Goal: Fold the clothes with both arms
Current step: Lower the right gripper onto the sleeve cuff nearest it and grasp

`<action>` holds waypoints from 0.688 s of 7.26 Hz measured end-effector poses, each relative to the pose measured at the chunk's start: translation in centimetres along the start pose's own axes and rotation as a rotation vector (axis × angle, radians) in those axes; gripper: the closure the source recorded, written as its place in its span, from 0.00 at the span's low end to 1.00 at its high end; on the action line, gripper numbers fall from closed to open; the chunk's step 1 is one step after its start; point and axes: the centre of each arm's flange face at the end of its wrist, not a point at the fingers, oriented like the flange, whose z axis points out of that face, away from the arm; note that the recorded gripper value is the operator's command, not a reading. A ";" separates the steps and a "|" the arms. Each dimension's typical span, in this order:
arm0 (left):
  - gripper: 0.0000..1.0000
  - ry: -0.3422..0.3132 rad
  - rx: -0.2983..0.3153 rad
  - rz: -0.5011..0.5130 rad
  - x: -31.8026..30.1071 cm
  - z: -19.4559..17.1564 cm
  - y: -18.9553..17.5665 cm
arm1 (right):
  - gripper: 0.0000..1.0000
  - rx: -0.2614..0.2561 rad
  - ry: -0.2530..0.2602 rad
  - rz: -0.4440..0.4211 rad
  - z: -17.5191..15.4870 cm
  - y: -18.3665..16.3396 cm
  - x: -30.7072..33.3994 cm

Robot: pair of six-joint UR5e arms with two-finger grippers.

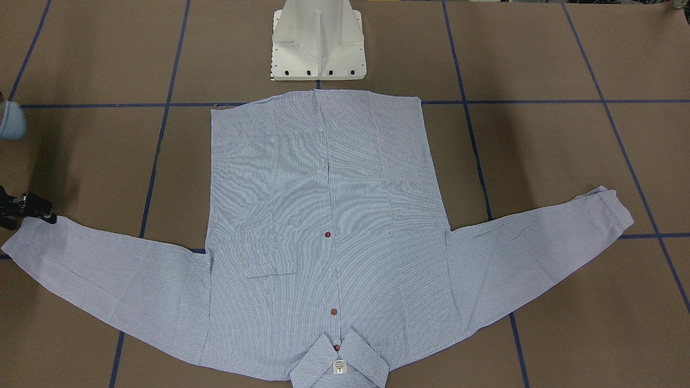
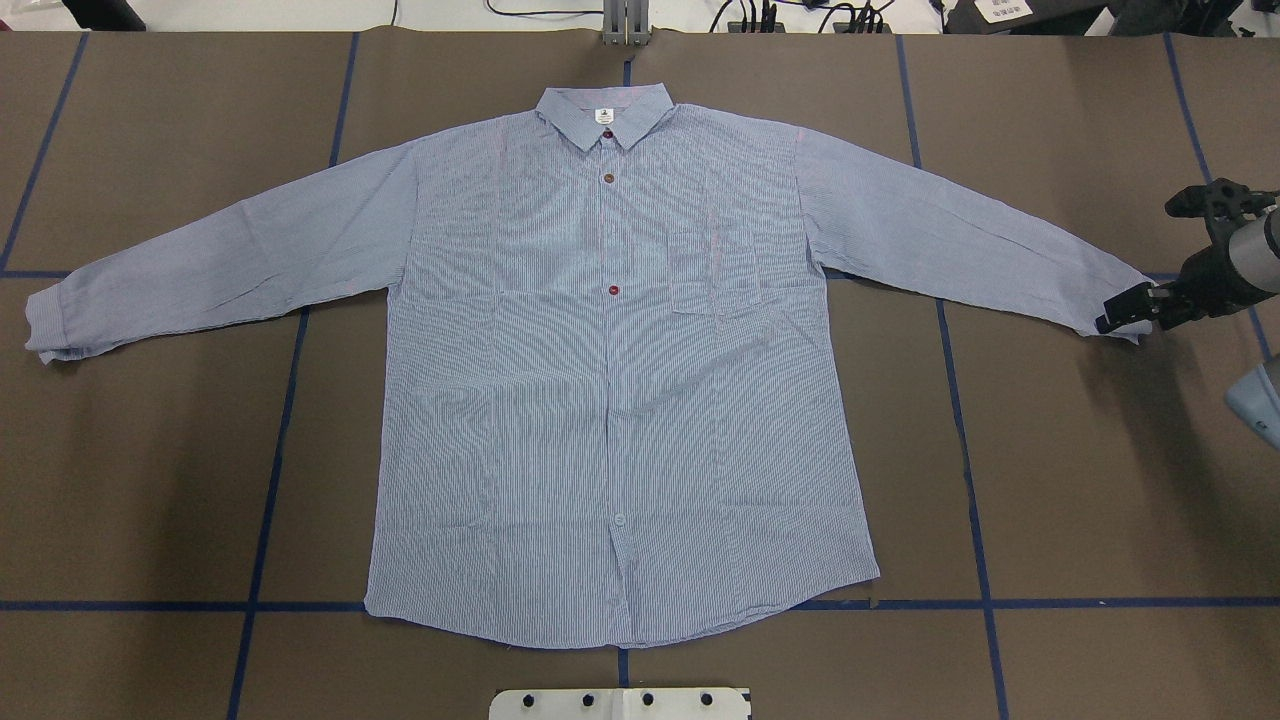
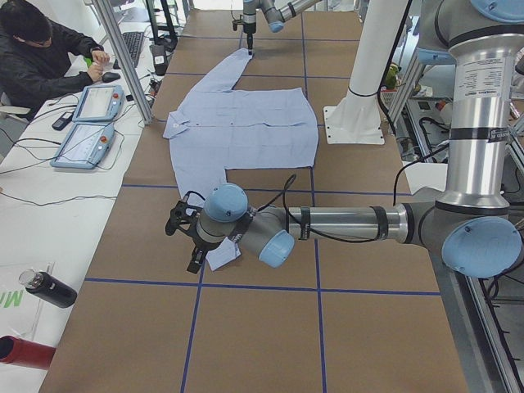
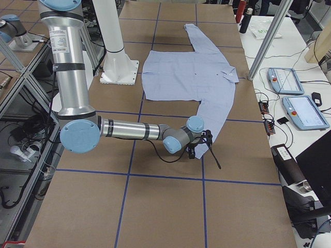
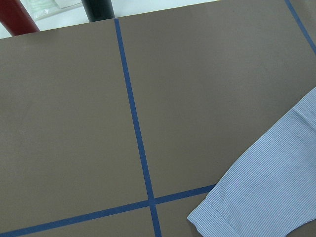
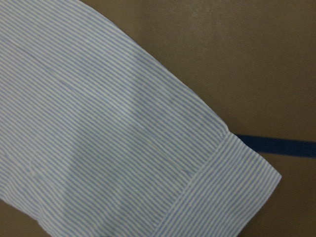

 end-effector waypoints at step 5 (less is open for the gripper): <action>0.00 0.000 -0.003 -0.005 -0.1 0.0 0.2 | 1.00 0.003 -0.005 -0.006 -0.3 0.0 -0.3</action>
